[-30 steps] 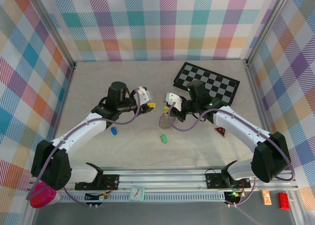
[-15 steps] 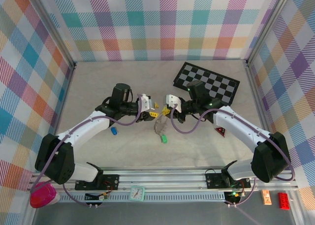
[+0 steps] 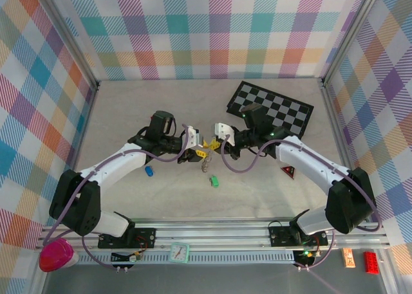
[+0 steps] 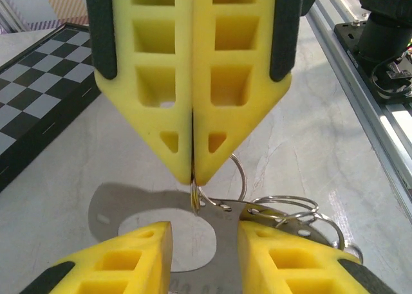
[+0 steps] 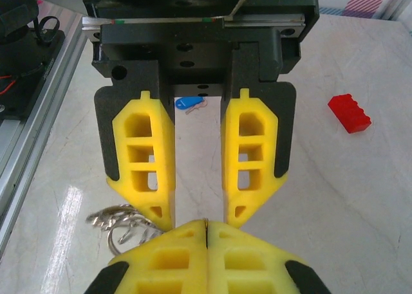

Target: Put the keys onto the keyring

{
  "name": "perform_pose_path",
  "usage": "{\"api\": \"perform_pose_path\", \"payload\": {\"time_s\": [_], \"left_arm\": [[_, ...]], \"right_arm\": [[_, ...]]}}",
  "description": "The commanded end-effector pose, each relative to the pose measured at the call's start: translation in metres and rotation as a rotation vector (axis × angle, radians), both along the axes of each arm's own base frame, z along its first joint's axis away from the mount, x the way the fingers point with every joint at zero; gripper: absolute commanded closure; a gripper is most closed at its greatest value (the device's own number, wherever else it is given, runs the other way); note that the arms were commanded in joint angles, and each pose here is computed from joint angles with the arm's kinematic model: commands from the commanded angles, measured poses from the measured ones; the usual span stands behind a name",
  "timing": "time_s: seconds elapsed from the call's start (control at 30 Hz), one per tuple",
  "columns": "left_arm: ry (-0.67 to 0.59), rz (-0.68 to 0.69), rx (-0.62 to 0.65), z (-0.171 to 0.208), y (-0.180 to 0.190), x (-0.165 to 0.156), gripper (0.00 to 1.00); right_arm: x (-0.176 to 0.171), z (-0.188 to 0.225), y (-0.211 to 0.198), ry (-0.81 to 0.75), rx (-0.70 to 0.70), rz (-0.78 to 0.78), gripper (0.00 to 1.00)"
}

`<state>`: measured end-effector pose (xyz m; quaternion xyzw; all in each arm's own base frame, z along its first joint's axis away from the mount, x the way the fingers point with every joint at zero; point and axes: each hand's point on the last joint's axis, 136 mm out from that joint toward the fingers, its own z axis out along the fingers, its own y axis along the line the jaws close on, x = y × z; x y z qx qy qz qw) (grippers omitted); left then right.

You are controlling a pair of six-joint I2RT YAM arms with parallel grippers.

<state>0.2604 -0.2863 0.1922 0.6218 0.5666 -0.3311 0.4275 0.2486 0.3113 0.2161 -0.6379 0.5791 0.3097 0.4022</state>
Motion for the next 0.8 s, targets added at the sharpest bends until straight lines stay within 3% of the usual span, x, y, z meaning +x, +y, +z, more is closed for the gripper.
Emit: {"api": "perform_pose_path", "payload": {"time_s": [0.0,0.53,0.63,0.73,0.77], "left_arm": [[-0.022,-0.075,-0.046,0.016,-0.009,-0.009,0.69],[-0.034,-0.078,-0.060,0.025,-0.010,-0.010,0.78],[-0.031,-0.072,-0.060,0.025,-0.010,-0.008,0.85],[-0.028,-0.067,-0.055,0.024,-0.010,-0.007,1.00],[-0.025,-0.064,-0.052,0.024,-0.010,-0.006,1.00]], "right_arm": [[-0.004,0.017,0.009,-0.042,0.035,0.060,1.00],[-0.010,0.002,0.017,-0.039,-0.033,0.083,1.00],[-0.012,0.000,0.018,-0.031,-0.038,0.091,1.00],[-0.014,0.001,0.019,-0.026,-0.033,0.094,1.00],[-0.013,0.001,0.019,-0.027,-0.031,0.093,1.00]]}}
